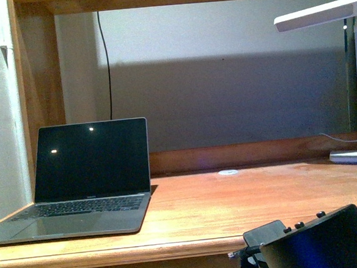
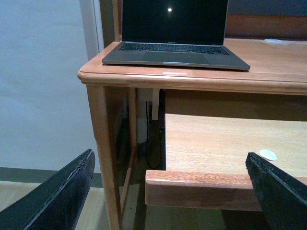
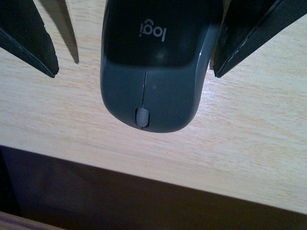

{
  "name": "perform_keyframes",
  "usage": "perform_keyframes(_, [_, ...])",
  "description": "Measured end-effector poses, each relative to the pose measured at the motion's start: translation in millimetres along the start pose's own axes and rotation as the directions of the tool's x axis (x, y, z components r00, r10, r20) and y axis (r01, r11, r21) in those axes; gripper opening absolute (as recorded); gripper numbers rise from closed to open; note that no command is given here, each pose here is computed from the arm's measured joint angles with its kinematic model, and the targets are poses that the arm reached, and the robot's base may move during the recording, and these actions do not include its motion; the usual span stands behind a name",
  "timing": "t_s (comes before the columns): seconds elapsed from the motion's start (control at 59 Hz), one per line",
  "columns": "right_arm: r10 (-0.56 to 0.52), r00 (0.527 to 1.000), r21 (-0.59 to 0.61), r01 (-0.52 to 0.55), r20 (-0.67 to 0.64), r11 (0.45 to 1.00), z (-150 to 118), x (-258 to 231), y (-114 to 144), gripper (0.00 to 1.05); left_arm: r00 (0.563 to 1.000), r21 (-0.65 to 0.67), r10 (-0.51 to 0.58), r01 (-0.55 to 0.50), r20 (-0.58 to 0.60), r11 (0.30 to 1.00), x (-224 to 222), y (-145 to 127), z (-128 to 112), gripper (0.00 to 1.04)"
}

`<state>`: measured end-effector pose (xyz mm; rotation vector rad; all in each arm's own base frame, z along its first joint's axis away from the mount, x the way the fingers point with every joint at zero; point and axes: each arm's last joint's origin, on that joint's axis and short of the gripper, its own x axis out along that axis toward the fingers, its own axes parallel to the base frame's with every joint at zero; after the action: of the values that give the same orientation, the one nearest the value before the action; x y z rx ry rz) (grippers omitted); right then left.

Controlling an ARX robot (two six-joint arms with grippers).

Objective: Place mouse

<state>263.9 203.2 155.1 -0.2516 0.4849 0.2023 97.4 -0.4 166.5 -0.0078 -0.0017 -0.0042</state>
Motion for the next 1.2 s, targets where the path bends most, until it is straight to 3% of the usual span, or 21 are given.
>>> perform_keyframes(0.136, [0.019, 0.999, 0.018, -0.019, -0.026, 1.0, 3, 2, 0, 0.97, 1.0, 0.0, 0.0, 0.0, 0.0, 1.0, 0, 0, 0, 0.97])
perform_keyframes(0.407, [0.095, 0.994, 0.036, -0.093, -0.061, 0.995, 5, 4, 3, 0.59, 1.0, 0.0, 0.0, 0.0, 0.0, 1.0, 0, 0, 0, 0.97])
perform_keyframes(0.458, [0.1, 0.993, 0.041, -0.097, -0.062, 0.994, 6, 4, 3, 0.56, 1.0, 0.0, 0.0, 0.0, 0.0, 1.0, 0, 0, 0, 0.97])
perform_keyframes(0.797, [0.109, 0.993, 0.086, -0.104, -0.05, 0.991, 15, 7, -4, 0.56, 1.0, 0.0, 0.0, 0.0, 0.0, 1.0, 0, 0, 0, 0.97])
perform_keyframes(1.001, [0.094, 0.993, 0.216, -0.106, 0.066, 0.971, 66, -1, -36, 0.56, 1.0, 0.0, 0.0, 0.0, 0.0, 1.0, 0, 0, 0, 0.97])
perform_keyframes(1.204, [0.083, 0.983, 0.249, -0.122, 0.162, 0.961, 103, -14, -45, 0.56, 1.0, 0.0, 0.0, 0.0, 0.0, 1.0, 0, 0, 0, 0.97])
